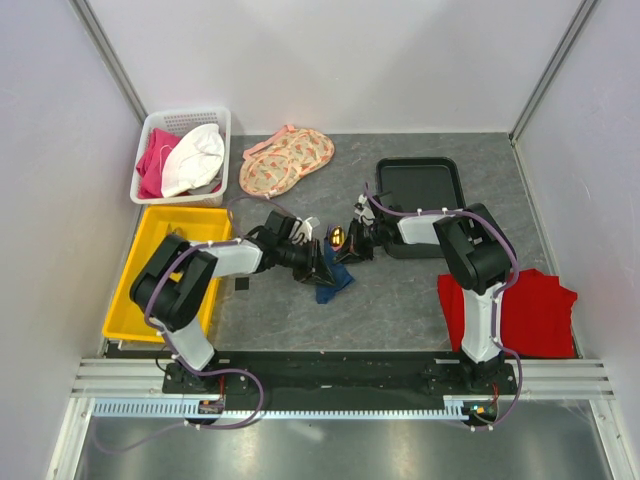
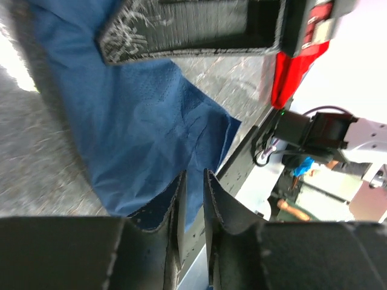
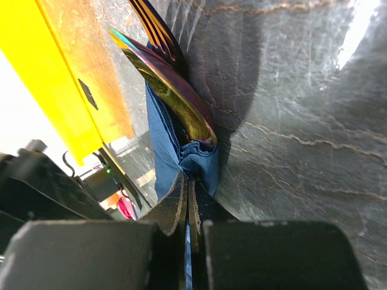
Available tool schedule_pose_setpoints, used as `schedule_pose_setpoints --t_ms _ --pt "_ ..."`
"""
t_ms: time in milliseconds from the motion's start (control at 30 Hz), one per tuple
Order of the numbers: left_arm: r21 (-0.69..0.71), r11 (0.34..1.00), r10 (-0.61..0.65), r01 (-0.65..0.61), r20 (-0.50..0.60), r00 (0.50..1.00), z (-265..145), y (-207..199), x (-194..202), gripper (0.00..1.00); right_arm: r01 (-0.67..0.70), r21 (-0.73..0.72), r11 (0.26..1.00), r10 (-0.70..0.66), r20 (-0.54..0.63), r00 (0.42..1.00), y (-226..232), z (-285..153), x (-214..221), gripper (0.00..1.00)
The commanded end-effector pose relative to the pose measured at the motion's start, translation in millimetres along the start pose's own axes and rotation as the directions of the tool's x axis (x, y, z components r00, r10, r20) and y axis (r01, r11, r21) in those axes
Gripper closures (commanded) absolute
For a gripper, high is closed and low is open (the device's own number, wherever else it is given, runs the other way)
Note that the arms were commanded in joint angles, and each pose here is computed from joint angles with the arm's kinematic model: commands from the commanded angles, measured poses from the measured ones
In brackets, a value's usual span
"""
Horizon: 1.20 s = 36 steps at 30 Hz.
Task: Place the utensils on the paper napkin and roll it up
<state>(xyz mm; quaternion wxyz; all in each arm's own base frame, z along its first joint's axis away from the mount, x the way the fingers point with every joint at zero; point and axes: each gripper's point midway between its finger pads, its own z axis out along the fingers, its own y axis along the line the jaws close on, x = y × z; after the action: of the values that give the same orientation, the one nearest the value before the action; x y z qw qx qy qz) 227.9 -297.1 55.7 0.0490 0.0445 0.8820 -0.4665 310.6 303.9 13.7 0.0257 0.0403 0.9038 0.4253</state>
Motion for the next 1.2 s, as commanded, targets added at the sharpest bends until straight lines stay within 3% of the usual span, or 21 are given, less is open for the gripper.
schedule_pose_setpoints --t_ms 0,367,567,867,933,1000,1167 --pt "-0.006 1.0 -0.009 0.009 -0.025 1.0 11.5 8.6 6.3 0.8 -0.016 0.14 0.99 0.014 0.016 1.0 -39.2 12.3 0.2 1.0" --pt "-0.143 0.979 -0.157 0.147 -0.059 0.986 27.7 60.1 27.2 0.85 0.034 0.106 0.994 -0.038 0.035 0.999 -20.4 3.7 -8.2 0.99" --pt "-0.138 0.977 -0.173 0.163 -0.067 0.983 30.7 62.1 26.8 0.85 0.117 0.034 0.993 -0.119 0.063 0.991 18.0 -18.5 -15.9 0.78" --pt "-0.135 0.975 -0.185 0.175 -0.065 0.981 31.4 64.2 26.7 0.85 0.196 0.016 0.98 -0.197 0.11 0.974 47.9 -52.8 -33.4 0.6" --pt "-0.132 0.976 -0.185 0.175 -0.068 0.98 32.0 63.9 26.5 0.85 0.196 0.021 0.98 -0.197 0.095 0.976 48.9 -56.3 -29.3 0.54" --pt "-0.13 0.976 -0.184 0.174 -0.068 0.981 32.5 63.1 26.1 0.85 0.18 0.049 0.982 -0.184 0.092 0.979 42.8 -57.6 -26.6 0.41" --pt "-0.128 0.977 -0.179 0.169 -0.067 0.982 32.3 62.9 25.9 0.85 0.149 0.125 0.981 -0.16 0.086 0.983 19.0 -50.8 -17.9 0.36"
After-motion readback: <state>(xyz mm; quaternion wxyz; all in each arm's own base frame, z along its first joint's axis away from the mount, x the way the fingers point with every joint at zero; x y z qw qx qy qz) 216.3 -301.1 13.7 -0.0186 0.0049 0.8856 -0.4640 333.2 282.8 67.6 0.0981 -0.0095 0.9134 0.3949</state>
